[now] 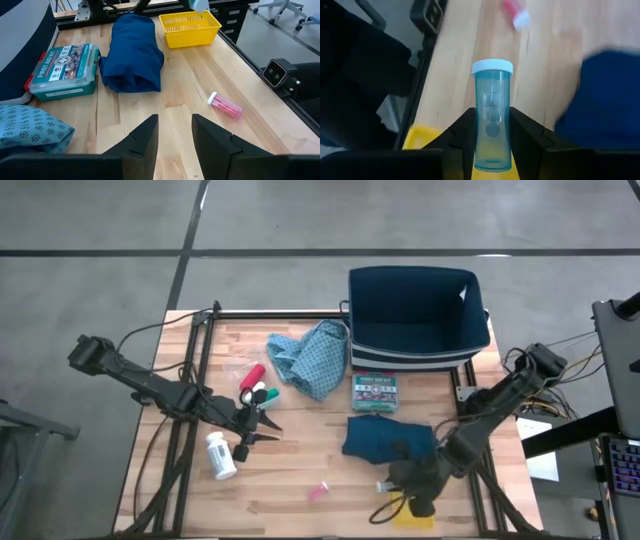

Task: Pick & place medical supplies in basket/bin
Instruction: Put the blue pill bottle into the yellow bin

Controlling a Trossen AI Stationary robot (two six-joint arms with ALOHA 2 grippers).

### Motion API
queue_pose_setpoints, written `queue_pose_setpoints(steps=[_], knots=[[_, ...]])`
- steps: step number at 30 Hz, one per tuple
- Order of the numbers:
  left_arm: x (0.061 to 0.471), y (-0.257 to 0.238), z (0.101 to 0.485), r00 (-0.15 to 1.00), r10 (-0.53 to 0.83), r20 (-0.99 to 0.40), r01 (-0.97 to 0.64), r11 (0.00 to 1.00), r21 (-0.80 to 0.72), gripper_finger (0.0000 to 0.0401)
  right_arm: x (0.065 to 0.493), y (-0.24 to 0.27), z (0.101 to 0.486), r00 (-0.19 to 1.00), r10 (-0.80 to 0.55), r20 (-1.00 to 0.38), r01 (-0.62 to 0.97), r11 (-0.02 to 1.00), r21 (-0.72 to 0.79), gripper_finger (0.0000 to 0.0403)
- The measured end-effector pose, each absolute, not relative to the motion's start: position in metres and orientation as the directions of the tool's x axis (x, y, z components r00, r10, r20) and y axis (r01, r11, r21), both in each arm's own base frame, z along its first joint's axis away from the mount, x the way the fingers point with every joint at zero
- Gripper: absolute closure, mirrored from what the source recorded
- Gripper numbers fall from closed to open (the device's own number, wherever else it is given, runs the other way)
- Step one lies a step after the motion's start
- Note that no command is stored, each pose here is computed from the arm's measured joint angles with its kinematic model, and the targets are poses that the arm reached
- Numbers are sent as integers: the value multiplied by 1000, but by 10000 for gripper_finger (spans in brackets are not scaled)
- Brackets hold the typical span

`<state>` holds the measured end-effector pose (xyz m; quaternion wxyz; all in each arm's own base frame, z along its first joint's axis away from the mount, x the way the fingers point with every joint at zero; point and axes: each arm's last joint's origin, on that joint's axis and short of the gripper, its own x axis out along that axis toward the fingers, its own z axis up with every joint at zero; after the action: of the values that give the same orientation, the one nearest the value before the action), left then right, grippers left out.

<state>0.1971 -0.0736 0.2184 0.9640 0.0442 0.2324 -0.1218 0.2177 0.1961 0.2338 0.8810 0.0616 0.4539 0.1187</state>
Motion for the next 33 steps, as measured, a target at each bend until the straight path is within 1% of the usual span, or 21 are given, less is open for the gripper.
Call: queue_pose_setpoints(steps=[9,15,24,33], knots=[[197,-74,218,862,-214,-459,255,966,29,281,180,203,234,440,225,-869,90,952,292,309],[197,-74,218,861,-214,-462,256,966,29,281,170,210,222,388,158,-908,222,940,258,309],[197,-74,218,859,-213,-465,255,966,29,281,177,222,192,327,83,-941,345,917,201,308],[196,-73,217,855,-212,-473,256,966,31,281,180,226,171,280,24,-960,381,915,133,276]])
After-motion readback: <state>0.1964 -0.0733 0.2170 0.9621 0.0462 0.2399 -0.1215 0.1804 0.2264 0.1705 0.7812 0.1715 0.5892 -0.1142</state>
